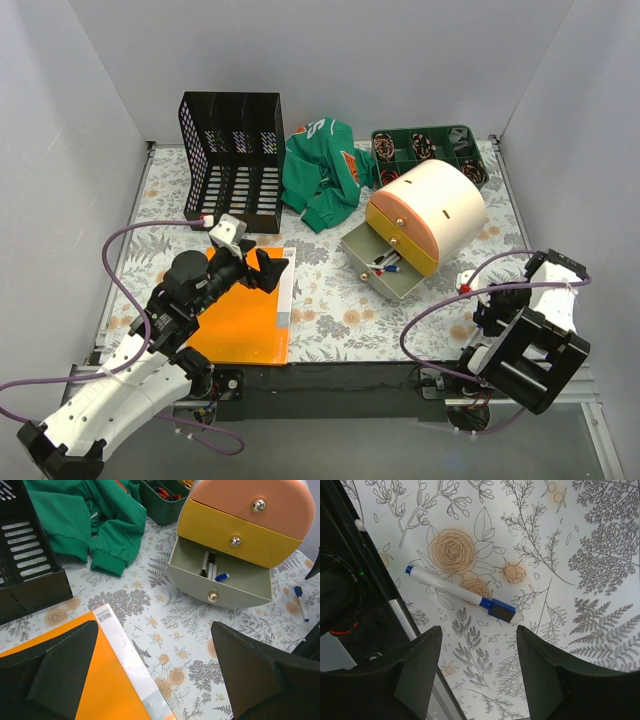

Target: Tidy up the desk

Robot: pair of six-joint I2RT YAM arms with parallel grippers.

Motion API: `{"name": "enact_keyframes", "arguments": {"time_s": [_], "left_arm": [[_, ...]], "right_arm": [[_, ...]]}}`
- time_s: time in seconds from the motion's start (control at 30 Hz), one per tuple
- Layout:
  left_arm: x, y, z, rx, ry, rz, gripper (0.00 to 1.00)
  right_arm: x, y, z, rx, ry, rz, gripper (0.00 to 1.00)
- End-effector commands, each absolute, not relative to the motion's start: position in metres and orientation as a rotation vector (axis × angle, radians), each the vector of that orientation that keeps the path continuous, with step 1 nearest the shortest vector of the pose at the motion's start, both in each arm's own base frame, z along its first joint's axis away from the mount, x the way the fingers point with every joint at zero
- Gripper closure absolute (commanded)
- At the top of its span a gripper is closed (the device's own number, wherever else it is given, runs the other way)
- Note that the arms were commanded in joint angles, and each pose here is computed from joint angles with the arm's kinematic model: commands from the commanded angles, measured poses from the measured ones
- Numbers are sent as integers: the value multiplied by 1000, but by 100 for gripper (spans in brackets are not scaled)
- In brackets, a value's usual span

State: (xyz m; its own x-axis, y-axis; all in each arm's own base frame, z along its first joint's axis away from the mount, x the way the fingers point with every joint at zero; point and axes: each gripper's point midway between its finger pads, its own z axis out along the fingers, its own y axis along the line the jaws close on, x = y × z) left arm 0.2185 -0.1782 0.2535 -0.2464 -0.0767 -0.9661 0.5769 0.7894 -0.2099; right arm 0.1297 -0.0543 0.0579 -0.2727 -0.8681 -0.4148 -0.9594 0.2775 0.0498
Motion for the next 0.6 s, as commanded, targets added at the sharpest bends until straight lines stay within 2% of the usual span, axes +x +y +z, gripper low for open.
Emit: {"name": "enact_keyframes", "arguments": {"time_s": [0.0,0.2,0.57], "left_arm": [[221,-178,255,394,1706,-644,2],[221,-179,255,399,1707,-649,2],[222,-179,254,399,1707,-647,2]], "right_arm": [[151,-47,54,-2090,1823,284,30],[156,-36,41,-2115,1823,278,31],[120,-46,5,-2255,1885,291,38]]}}
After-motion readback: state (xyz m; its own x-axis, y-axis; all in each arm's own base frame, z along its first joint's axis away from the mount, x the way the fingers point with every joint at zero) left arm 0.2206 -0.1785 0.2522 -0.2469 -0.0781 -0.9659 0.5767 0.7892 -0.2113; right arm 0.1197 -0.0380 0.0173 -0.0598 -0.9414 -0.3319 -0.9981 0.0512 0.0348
